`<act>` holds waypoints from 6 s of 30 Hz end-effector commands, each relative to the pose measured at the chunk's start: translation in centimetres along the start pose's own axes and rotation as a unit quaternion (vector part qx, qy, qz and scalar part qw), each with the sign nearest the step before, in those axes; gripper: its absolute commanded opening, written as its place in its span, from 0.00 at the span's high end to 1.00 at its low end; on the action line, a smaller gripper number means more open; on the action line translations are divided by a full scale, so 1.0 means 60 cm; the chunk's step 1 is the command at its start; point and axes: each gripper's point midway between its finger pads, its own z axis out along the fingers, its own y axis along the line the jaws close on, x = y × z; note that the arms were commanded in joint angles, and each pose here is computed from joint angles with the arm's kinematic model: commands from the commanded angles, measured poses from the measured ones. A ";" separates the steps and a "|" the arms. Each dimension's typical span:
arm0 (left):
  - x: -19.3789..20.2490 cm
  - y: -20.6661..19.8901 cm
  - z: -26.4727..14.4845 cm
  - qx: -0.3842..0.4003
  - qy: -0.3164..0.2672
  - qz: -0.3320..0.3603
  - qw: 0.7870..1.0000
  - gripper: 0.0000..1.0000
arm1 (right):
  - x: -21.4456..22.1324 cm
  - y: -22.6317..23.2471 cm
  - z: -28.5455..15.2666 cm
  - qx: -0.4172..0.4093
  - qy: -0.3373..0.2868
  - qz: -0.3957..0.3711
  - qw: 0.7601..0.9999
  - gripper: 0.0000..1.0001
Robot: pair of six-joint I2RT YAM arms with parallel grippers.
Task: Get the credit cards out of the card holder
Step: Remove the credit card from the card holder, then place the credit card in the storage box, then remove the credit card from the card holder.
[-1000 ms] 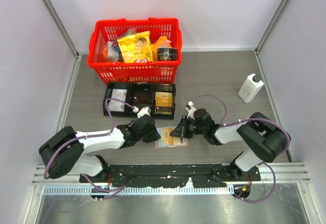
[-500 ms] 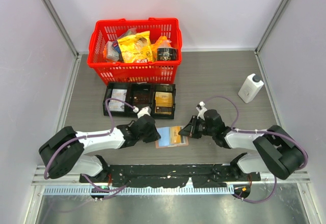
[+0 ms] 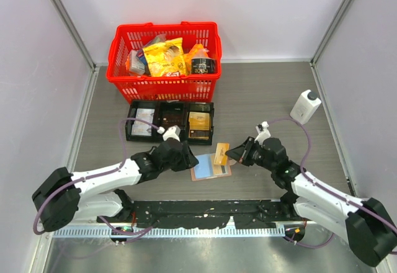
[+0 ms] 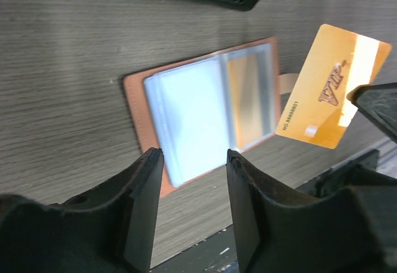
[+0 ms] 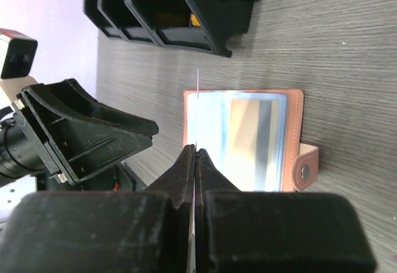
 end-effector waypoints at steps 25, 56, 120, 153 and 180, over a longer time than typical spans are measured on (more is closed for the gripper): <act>-0.084 -0.192 -0.076 0.291 -0.093 -0.121 0.944 0.42 | -0.055 0.143 -0.042 -0.166 -0.159 0.127 0.965 0.99; -0.109 -0.147 -0.094 0.247 -0.148 -0.056 0.956 1.00 | -0.030 0.138 -0.024 -0.153 -0.146 0.120 0.970 0.77; -0.297 0.076 -0.311 -0.120 -0.350 0.222 0.902 0.11 | -0.147 0.150 0.160 0.120 0.050 -0.153 0.980 0.99; -0.246 0.019 -0.241 -0.033 -0.233 0.236 0.943 0.10 | -0.220 0.136 0.183 0.149 0.007 -0.162 0.975 0.58; -0.056 -0.041 -0.056 -0.084 -0.052 0.010 0.995 0.07 | 0.009 0.008 0.045 0.220 0.055 -0.184 0.957 0.44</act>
